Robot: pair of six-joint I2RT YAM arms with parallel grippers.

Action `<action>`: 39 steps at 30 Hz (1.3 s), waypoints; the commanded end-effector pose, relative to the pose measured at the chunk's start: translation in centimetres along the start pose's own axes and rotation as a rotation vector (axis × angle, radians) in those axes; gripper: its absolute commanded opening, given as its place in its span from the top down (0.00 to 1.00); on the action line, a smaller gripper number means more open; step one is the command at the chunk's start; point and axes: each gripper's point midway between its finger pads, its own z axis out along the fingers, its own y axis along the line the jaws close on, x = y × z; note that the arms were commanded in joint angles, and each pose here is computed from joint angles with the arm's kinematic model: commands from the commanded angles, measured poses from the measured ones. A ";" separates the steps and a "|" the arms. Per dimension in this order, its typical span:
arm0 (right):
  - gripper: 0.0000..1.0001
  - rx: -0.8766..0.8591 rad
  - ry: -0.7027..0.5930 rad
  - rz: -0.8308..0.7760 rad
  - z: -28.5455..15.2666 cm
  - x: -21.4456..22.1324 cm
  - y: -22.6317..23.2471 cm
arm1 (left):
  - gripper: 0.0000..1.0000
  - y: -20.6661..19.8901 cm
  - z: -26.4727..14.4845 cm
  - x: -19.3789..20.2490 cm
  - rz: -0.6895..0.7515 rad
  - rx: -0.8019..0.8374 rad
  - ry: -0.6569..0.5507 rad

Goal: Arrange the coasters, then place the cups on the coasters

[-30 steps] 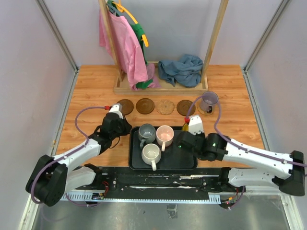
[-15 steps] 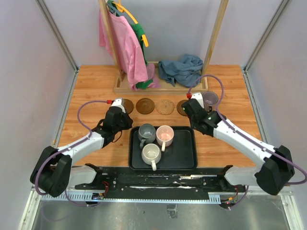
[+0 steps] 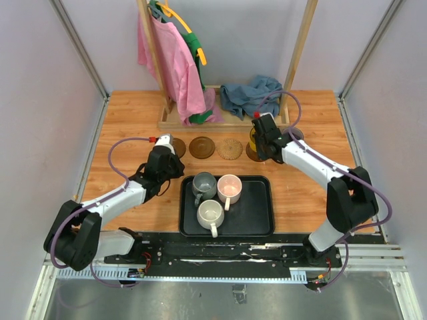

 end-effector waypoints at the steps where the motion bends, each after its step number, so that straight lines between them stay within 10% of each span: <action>1: 0.99 -0.029 -0.049 0.037 0.3 -2.8 0.2 | 0.89 -0.4 -0.2 -1.0 0.009 0.002 -0.025; 39: 0.99 -0.038 0.096 0.099 3.5 -1.4 -0.5 | 0.89 -0.4 0.6 0.1 0.020 0.002 0.020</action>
